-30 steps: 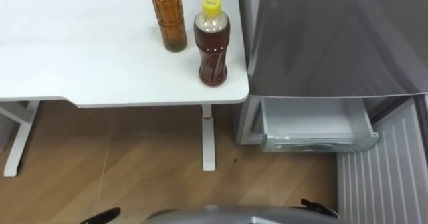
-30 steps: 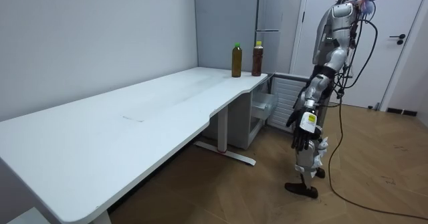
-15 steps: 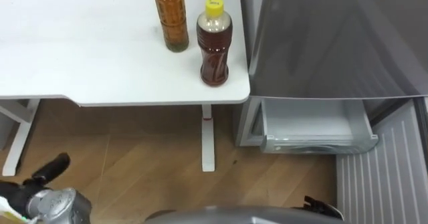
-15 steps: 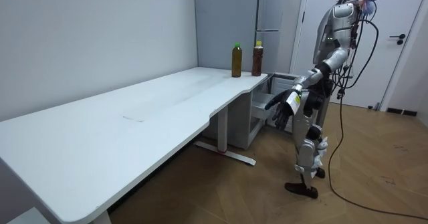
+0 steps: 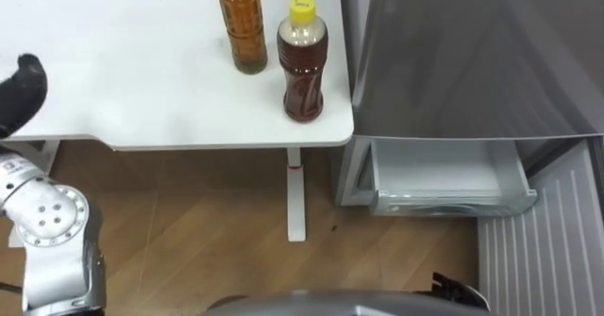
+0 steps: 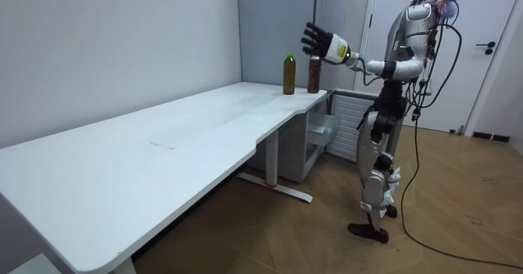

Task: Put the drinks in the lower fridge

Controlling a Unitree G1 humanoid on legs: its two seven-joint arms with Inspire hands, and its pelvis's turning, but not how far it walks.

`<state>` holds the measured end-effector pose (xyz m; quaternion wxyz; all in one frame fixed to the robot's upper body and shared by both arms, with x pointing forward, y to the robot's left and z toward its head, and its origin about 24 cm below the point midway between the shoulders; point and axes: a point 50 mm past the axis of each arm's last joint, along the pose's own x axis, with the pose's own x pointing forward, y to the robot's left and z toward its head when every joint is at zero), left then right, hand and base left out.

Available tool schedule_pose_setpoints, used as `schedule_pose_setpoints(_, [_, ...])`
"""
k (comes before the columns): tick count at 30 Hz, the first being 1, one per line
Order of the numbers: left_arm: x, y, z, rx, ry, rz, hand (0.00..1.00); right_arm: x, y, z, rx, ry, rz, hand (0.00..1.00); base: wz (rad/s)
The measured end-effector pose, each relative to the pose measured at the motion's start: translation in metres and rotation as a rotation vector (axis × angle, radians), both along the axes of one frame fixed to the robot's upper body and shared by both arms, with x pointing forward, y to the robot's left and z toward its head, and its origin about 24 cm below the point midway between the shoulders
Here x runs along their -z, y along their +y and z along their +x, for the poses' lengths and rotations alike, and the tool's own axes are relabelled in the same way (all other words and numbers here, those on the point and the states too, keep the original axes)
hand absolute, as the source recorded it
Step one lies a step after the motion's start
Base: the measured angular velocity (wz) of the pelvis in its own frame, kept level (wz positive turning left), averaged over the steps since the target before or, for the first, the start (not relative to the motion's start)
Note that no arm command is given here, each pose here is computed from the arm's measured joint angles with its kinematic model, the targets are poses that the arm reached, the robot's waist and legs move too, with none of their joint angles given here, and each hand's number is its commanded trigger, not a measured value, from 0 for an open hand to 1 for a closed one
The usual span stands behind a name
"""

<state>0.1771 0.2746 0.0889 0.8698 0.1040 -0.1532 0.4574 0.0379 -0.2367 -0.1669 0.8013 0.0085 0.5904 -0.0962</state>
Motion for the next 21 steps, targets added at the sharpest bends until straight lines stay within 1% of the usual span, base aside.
schedule_pose_setpoints(1, [-0.009, -0.003, 0.002, 0.019, -0.029, 0.042, 0.00, 0.000, -0.001, 0.000, -0.003, -0.002, 0.001, 0.00, -0.03])
schedule_pose_setpoints(4, [-0.029, -0.010, 0.008, 0.059, -0.113, 0.093, 0.00, 0.000, -0.001, 0.003, -0.007, -0.005, 0.009, 0.00, 0.00])
schedule_pose_setpoints(7, [-0.038, -0.015, 0.011, 0.095, -0.147, 0.119, 0.00, -0.001, -0.002, 0.005, -0.010, -0.011, 0.013, 0.00, 0.00])
schedule_pose_setpoints(10, [-0.052, -0.028, 0.013, 0.197, -0.194, 0.153, 0.00, -0.001, -0.002, 0.008, -0.017, -0.016, 0.018, 0.00, 0.02])
schedule_pose_setpoints(14, [-0.056, -0.041, 0.021, 0.309, -0.199, 0.169, 0.00, -0.001, -0.002, 0.009, -0.027, -0.026, 0.025, 0.00, 0.00])
schedule_pose_setpoints(16, [-0.058, -0.050, 0.027, 0.383, -0.199, 0.175, 0.00, 0.000, -0.001, 0.007, -0.019, -0.021, 0.033, 0.00, 0.00])
schedule_pose_setpoints(21, [-0.057, -0.061, 0.032, 0.500, -0.178, 0.179, 0.00, 0.000, 0.000, 0.010, -0.020, -0.017, 0.037, 0.00, -0.02])
